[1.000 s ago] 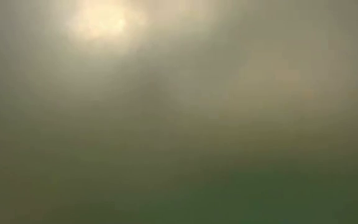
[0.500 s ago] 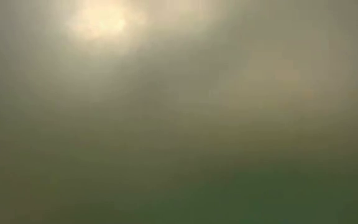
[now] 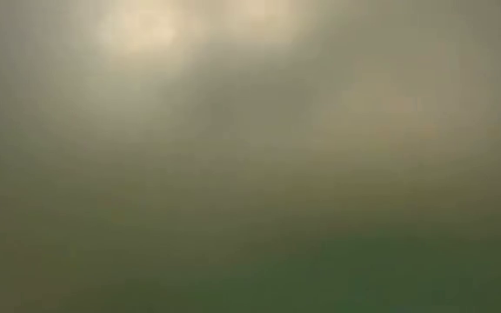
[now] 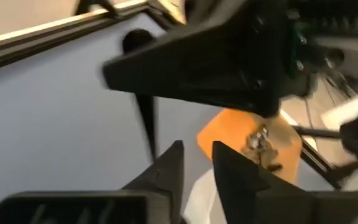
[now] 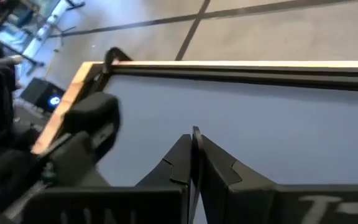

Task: Sort silverware by color (type)
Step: Put the black spoon into the orange bin

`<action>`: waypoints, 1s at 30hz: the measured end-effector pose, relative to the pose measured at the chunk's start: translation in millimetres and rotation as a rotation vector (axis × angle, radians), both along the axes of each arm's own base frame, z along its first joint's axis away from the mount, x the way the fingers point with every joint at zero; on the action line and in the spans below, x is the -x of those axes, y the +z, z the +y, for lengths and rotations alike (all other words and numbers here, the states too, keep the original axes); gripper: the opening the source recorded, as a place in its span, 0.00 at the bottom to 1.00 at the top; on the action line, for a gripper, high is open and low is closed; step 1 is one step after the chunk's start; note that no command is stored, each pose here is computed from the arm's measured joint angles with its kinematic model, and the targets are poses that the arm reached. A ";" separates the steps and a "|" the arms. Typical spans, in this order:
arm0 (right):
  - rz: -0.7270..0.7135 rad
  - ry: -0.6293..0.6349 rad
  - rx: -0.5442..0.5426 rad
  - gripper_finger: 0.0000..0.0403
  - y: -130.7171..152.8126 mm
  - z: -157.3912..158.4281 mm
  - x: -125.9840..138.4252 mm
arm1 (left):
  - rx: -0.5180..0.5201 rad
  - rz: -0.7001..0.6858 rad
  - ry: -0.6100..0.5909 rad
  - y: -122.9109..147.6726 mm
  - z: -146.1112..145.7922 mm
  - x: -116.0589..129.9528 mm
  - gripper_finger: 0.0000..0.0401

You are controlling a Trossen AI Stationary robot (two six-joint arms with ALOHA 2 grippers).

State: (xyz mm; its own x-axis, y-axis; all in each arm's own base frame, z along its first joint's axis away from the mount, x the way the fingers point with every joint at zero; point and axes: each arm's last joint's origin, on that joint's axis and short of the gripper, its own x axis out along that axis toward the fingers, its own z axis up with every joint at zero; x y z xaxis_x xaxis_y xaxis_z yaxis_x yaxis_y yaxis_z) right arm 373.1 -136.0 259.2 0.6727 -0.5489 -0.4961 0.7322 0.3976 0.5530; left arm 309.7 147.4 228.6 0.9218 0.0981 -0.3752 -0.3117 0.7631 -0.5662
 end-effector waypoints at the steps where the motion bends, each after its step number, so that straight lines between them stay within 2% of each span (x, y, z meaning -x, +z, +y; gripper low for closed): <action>1: -0.006 0.011 -0.002 0.02 2.0 -1.3 1.1 | -0.014 -0.005 -0.025 1.9 -0.2 -1.0 0.18; 5: 0.019 0.056 -0.018 0.02 9.5 -10.1 12.3 | -0.053 -0.040 -0.090 13.7 0.4 -5.4 0.28; 8: 0.053 0.103 -0.044 0.02 22.1 -14.0 29.2 | -0.054 0.001 -0.114 15.2 1.8 -4.9 0.32; 14: 0.207 0.166 -0.092 0.02 53.4 -0.6 79.4 | -0.079 0.214 -0.159 2.6 1.0 4.6 0.33; 19: 0.312 0.246 -0.202 0.02 71.1 30.3 117.0 | -0.091 0.335 -0.154 -7.0 2.9 13.8 0.30; 26: 0.606 0.357 -0.374 0.02 62.1 80.9 141.4 | -0.114 0.344 -0.148 -6.0 9.3 17.0 0.29; 30: 0.845 0.396 -0.379 0.02 47.0 101.1 143.1 | -0.119 0.335 -0.119 -4.6 16.9 20.0 0.29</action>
